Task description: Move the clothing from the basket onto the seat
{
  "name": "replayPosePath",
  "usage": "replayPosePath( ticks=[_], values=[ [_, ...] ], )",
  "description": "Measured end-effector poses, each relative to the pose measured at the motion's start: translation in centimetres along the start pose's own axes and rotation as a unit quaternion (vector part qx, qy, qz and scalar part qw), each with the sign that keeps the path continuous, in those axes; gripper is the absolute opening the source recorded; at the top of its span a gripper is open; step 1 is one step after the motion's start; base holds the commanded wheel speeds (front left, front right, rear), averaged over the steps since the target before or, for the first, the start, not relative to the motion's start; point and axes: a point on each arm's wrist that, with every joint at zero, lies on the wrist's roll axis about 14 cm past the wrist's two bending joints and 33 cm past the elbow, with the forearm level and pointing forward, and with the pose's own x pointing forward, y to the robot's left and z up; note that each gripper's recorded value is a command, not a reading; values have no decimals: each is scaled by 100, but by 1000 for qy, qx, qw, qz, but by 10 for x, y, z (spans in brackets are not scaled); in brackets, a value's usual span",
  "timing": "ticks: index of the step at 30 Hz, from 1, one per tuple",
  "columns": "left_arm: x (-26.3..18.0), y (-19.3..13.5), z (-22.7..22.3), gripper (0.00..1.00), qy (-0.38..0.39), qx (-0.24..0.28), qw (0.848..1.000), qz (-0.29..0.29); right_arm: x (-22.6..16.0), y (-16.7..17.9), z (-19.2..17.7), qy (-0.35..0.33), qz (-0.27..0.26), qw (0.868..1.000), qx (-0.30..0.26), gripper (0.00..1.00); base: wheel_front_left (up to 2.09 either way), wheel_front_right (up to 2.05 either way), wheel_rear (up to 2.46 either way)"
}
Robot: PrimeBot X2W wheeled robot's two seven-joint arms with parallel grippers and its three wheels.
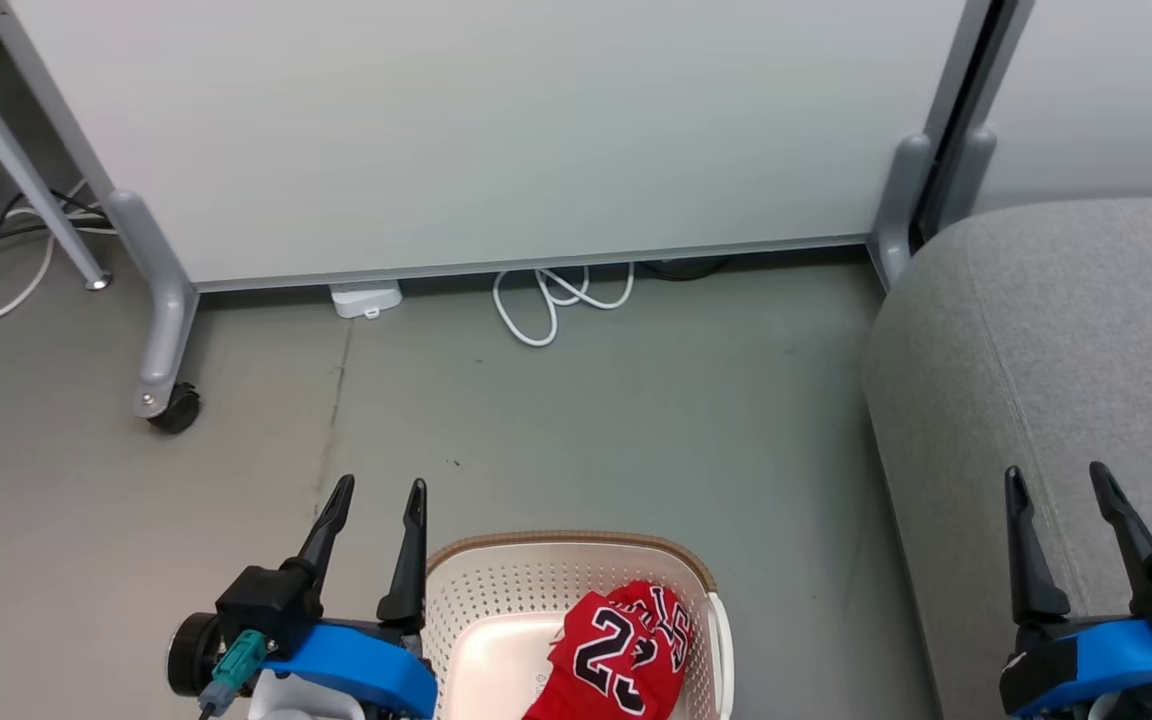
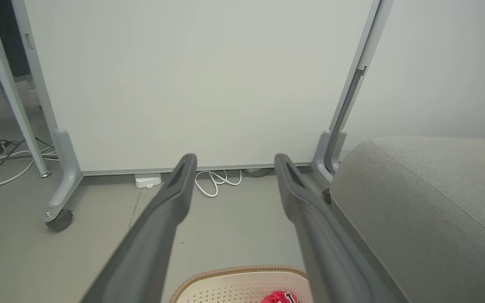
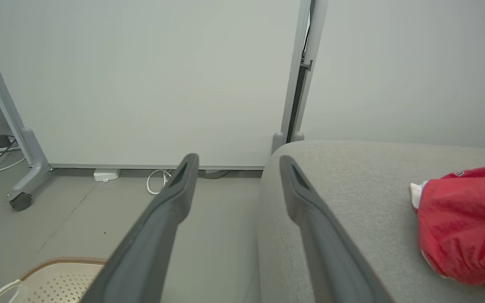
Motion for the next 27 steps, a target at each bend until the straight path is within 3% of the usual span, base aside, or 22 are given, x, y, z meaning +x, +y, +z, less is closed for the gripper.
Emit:
replayPosePath(
  ticks=[9,27],
  values=[
    [-15,30,7,100,-9,4,999,48,-8,21,4,-3,31,1000,7,100,0,0,0],
    [-19,24,5,100,-8,5,999,40,-18,21,5,-5,32,999,23,100,0,0,0]
  ],
)
